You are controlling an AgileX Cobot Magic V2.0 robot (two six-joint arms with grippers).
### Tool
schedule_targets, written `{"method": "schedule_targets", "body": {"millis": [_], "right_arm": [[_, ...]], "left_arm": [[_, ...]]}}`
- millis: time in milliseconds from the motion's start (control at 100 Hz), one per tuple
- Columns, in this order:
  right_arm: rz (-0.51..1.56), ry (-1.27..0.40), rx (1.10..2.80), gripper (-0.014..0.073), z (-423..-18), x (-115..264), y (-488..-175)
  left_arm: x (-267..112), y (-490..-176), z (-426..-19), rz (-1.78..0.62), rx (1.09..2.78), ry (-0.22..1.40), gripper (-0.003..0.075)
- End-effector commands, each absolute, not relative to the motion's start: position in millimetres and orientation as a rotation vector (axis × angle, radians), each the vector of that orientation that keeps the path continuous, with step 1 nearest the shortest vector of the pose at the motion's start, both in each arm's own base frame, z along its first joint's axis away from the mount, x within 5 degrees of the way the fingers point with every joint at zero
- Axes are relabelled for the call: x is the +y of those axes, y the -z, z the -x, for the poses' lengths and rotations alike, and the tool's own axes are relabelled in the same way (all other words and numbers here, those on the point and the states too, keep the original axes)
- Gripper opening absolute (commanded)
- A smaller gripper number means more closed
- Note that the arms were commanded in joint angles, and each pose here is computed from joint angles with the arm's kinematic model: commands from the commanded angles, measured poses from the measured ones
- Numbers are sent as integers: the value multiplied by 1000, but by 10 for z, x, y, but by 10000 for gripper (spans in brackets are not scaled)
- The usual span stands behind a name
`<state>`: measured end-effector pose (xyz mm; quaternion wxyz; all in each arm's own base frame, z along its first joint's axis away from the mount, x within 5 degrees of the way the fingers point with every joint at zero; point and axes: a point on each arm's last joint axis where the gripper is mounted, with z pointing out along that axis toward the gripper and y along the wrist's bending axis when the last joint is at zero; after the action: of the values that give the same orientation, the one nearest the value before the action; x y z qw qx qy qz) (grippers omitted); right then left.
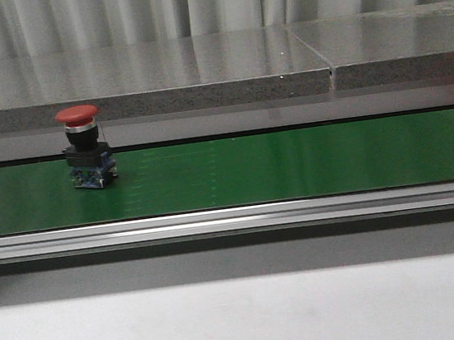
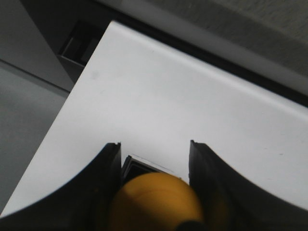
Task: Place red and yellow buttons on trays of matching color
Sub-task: 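Grasp the last yellow push button beside the belt with the left gripper, then lower the yellow button onto the belt start and open the left gripper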
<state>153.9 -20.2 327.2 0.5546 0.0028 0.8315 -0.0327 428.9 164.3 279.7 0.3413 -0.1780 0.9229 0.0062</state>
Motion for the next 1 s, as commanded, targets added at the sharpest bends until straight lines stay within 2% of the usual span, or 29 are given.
{"method": "schedule_targets", "body": {"millis": [0,130,270,580,990], "right_arm": [[-19,106,1866,-68,-1549,-220,-3424],[-19,106,1866,-68,-1549,-220,-3424],[-19,106,1866,-68,-1549,-220,-3424],[-19,106,1866,-68,-1549,-220,-3424],[-19,106,1866,-68,-1549,-220,-3424]], "left_arm": [[1424,-3461,-4138,418,2239,5,-19],[1119,-3724,-3962,345,2212,29,-19],[799,-3763,-3764,266,2227,59,-19],[291,-3423,-3376,161,2269,114,-19],[95,-2950,-3288,172,2341,183,-19]]}}
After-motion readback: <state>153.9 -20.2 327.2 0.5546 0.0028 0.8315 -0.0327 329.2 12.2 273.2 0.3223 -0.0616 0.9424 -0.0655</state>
